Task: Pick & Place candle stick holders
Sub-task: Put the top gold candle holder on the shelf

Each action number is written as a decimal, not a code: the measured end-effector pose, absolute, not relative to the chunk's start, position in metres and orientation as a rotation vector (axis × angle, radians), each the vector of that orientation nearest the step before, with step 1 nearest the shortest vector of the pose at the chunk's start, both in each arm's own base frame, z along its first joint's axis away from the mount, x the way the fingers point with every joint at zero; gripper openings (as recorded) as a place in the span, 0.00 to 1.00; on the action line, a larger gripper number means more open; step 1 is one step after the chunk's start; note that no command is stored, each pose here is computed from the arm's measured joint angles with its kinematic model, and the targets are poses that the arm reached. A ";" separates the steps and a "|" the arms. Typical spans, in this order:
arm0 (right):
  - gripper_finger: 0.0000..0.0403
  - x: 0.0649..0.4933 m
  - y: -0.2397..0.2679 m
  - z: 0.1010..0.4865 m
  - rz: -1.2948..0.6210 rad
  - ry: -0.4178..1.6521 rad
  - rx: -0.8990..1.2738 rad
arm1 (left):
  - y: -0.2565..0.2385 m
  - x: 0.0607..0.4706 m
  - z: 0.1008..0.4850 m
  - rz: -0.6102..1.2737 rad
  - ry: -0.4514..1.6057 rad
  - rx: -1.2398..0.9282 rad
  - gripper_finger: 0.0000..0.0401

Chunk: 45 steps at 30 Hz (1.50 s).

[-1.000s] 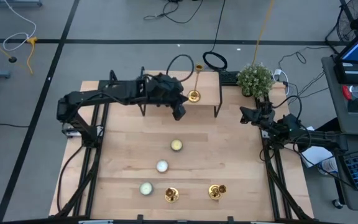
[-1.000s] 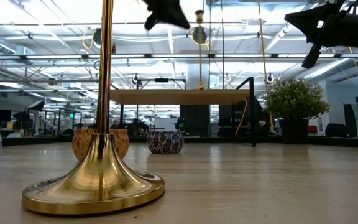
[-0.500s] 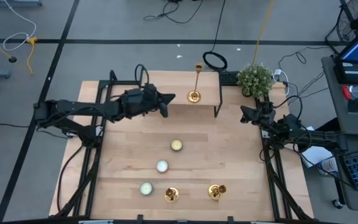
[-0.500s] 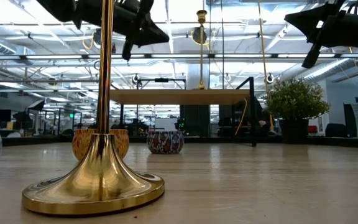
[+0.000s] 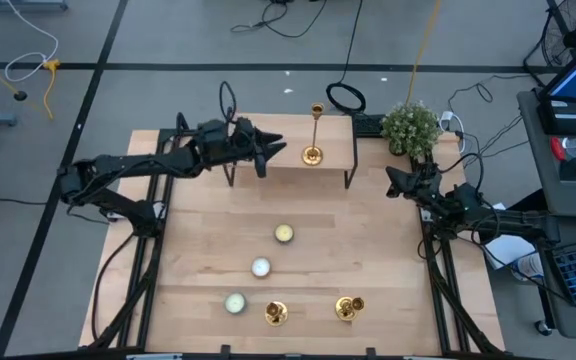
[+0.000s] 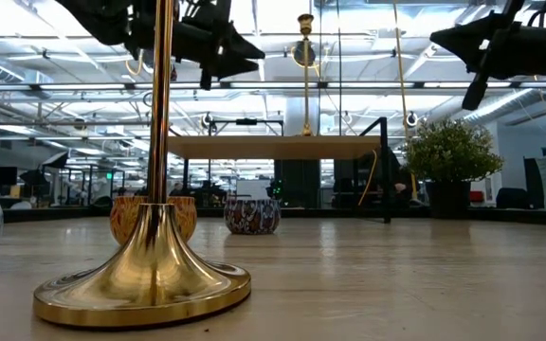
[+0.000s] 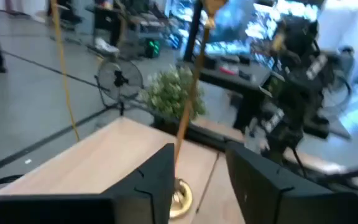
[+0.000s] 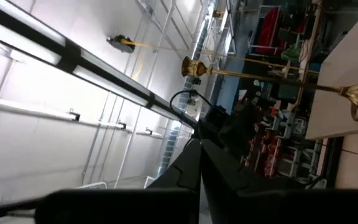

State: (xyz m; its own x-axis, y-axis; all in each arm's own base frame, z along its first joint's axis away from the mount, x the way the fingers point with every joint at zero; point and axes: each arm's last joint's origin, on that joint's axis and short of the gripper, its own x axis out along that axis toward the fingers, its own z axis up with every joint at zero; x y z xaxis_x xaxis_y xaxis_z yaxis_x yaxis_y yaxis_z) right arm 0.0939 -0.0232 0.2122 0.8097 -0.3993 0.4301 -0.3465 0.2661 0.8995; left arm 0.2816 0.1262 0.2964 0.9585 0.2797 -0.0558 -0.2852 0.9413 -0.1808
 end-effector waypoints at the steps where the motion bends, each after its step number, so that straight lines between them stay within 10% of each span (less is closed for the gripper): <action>1: 0.02 0.094 -0.023 0.212 -0.044 -0.680 1.333 | 0.131 0.284 0.300 0.280 0.017 -0.170 0.41; 45: 0.02 0.095 -0.026 0.208 -0.163 -0.709 1.338 | 0.179 0.367 0.281 0.134 0.131 -0.113 0.45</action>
State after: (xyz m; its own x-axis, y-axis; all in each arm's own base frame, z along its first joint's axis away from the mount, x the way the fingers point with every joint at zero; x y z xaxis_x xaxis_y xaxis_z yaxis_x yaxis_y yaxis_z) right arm 0.0951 -0.0264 0.2079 0.7825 -0.4967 0.3755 -0.2825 0.2542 0.9250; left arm 0.3667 0.1786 0.2810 0.9826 0.1255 -0.1371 -0.1402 0.9847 -0.1033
